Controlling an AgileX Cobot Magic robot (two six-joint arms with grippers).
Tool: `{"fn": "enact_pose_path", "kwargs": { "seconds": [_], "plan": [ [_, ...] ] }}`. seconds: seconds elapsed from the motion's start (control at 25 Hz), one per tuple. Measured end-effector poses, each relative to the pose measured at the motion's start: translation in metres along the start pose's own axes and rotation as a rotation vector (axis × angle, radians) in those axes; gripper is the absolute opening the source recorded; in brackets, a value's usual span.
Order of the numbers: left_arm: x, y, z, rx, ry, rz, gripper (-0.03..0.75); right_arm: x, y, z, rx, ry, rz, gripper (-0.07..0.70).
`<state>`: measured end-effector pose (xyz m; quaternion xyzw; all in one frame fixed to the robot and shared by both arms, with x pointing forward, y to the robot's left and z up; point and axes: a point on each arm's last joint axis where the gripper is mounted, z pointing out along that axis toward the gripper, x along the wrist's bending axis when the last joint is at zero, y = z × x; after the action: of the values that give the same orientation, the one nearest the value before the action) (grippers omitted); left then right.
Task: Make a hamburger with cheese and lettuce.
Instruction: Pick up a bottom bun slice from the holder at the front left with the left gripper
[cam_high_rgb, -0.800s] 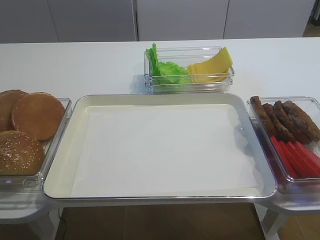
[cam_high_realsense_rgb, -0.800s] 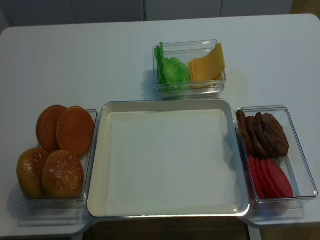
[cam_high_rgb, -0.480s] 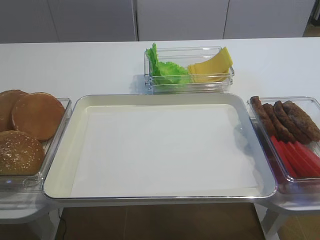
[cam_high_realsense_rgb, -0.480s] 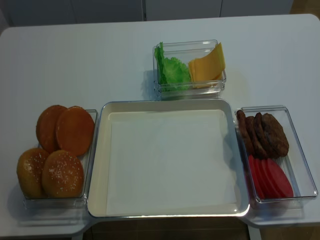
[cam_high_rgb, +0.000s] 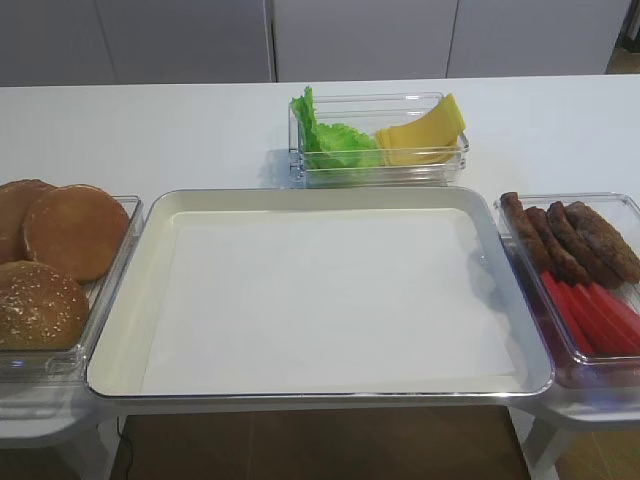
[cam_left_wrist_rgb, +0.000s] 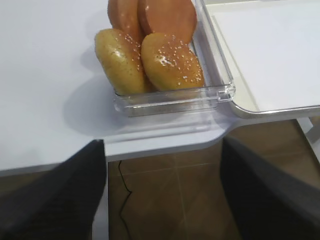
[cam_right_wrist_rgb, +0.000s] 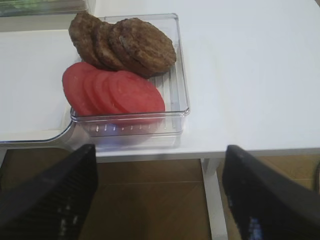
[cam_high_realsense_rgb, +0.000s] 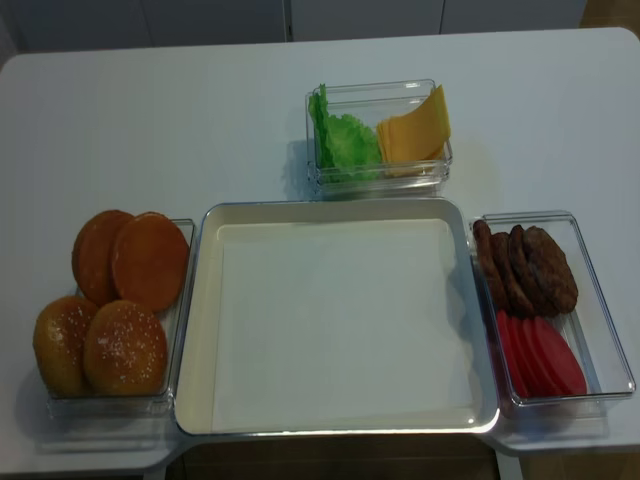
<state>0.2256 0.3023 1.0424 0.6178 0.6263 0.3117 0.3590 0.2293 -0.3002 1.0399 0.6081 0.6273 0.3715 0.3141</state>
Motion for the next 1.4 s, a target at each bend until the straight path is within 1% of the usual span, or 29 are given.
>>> {"fn": "enact_pose_path", "kwargs": {
  "seconds": [0.2, 0.32, 0.36, 0.44, 0.56, 0.68, 0.76, 0.84, 0.92, 1.0, 1.12, 1.2, 1.28, 1.4],
  "plan": [
    [-0.001, 0.004, -0.008, -0.022, -0.014, -0.005, 0.529, 0.0, 0.0, 0.0, 0.0, 0.0, 0.0, 0.612],
    [-0.004, 0.012, -0.01, 0.0, -0.029, -0.011, 0.52, 0.0, 0.0, 0.0, 0.0, 0.0, 0.0, 0.612],
    [-0.004, 0.021, -0.01, 0.021, -0.028, -0.012, 0.507, 0.0, 0.0, 0.0, 0.0, 0.0, 0.0, 0.612],
    [-0.005, 0.034, -0.011, 0.029, -0.027, -0.012, 0.501, 0.0, 0.0, 0.0, 0.0, 0.0, 0.0, 0.612],
    [-0.007, 0.056, -0.004, 0.057, -0.02, -0.022, 0.496, 0.0, 0.0, 0.0, 0.0, 0.0, 0.0, 0.612],
    [-0.008, 0.08, 0.009, 0.091, -0.015, -0.034, 0.496, 0.0, 0.0, 0.0, 0.0, 0.0, 0.0, 0.612],
    [-0.01, 0.1, 0.022, 0.121, -0.011, -0.045, 0.496, 0.0, 0.0, 0.0, 0.0, 0.0, 0.0, 0.611],
    [-0.011, 0.121, 0.036, 0.139, -0.007, -0.069, 0.496, 0.0, 0.0, 0.0, 0.0, 0.0, 0.0, 0.608],
    [-0.013, 0.141, 0.054, 0.182, 0.0, -0.097, 0.495, 0.0, 0.0, 0.0, 0.0, 0.0, 0.0, 0.6],
    [-0.014, 0.16, 0.074, 0.226, 0.008, -0.112, 0.492, 0.0, 0.0, 0.0, 0.0, 0.0, 0.0, 0.596],
    [-0.016, 0.183, 0.098, 0.265, 0.015, -0.126, 0.488, 0.0, 0.0, 0.0, 0.0, 0.0, 0.0, 0.594],
    [-0.017, 0.195, 0.118, 0.297, 0.025, -0.139, 0.486, 0.0, 0.0, 0.0, 0.0, 0.0, 0.0, 0.592],
    [-0.017, 0.204, 0.138, 0.332, 0.032, -0.139, 0.486, 0.0, 0.0, 0.0, 0.0, 0.0, -0.002, 0.592],
    [-0.011, 0.211, 0.165, 0.392, 0.059, -0.157, 0.485, 0.0, 0.0, 0.0, 0.0, 0.0, -0.002, 0.592]
  ]
}}
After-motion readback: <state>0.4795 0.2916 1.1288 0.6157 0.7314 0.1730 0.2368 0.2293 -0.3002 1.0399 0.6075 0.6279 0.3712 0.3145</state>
